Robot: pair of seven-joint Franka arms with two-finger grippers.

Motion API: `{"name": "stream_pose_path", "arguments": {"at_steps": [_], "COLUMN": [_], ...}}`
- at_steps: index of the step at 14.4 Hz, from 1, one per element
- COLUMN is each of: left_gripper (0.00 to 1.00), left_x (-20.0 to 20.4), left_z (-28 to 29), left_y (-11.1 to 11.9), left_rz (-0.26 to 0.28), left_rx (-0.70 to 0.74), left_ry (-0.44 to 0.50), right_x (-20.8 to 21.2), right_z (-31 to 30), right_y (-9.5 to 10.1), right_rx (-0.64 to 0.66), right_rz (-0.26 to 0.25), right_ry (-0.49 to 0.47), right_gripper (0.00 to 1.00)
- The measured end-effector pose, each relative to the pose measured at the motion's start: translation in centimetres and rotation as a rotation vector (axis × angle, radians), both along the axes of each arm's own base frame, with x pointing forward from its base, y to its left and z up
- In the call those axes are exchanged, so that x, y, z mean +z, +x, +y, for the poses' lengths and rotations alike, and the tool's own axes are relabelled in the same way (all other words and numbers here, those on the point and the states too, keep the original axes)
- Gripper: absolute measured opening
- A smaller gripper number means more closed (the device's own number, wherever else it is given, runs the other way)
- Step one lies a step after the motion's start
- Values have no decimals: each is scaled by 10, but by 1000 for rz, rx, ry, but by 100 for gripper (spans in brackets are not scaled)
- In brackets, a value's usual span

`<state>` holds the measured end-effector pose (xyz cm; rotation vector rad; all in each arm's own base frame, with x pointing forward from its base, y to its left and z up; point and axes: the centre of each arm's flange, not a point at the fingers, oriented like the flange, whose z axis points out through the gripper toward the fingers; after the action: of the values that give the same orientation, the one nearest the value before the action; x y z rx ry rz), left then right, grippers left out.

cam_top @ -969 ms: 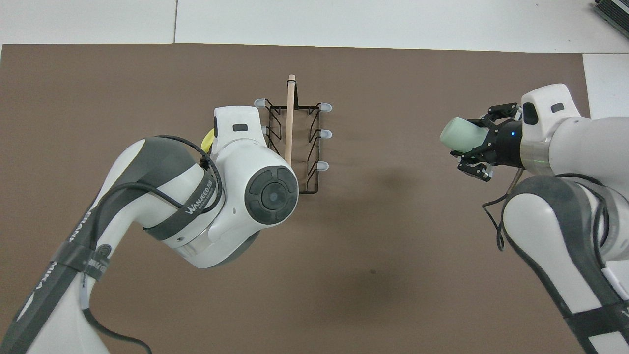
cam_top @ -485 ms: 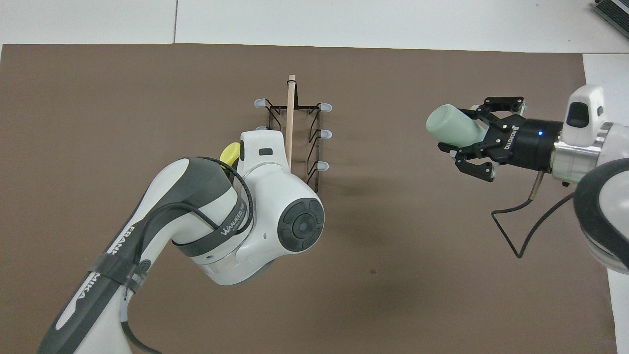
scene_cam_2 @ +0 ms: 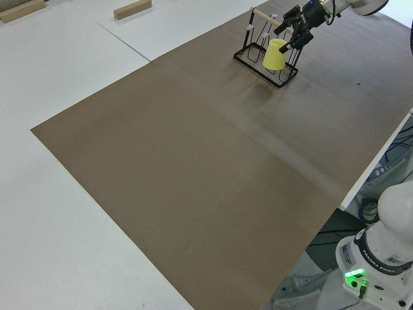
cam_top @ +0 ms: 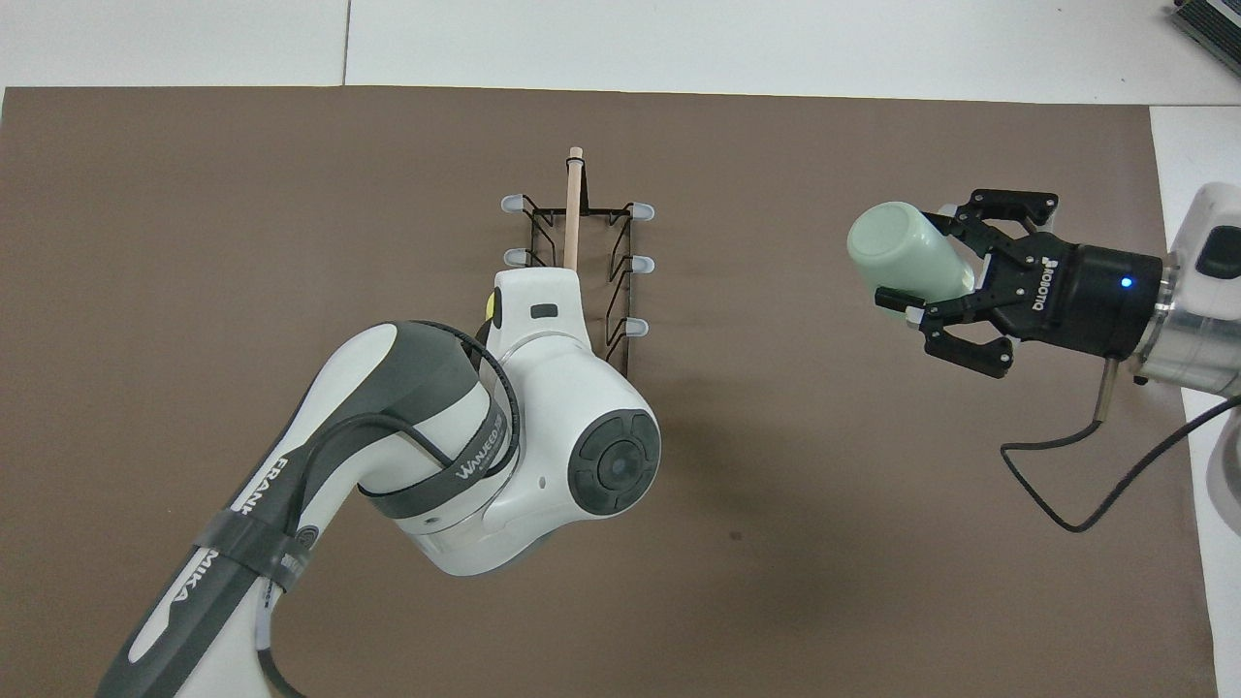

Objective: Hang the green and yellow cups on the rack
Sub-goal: 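Carry the yellow cup onto a rack peg with the left gripper, then release the yellow cup and withdraw the left gripper while the right carries green cup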

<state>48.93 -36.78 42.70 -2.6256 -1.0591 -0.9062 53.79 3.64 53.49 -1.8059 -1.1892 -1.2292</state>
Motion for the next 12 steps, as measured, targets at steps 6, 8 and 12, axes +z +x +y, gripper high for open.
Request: {"name": "stream_pose_path", "arguments": {"at_steps": [6, 8, 12], "left_gripper": [100, 100, 100], "left_x": [50, 66, 100], "left_z": [12, 32, 80], "left_y": [14, 26, 43], "left_rz": [27, 61, 165], "left_rx": [-96, -125, -241], "left_ry": [-14, -21, -70], "right_x": [-30, -54, -120], "right_z": [7, 28, 91], "right_y": [-28, -30, -24], "right_rx": [-32, -41, -89], "right_rz": [-108, -145, -179], "right_ry": [214, 287, 405], "right_gripper": [70, 70, 70]}}
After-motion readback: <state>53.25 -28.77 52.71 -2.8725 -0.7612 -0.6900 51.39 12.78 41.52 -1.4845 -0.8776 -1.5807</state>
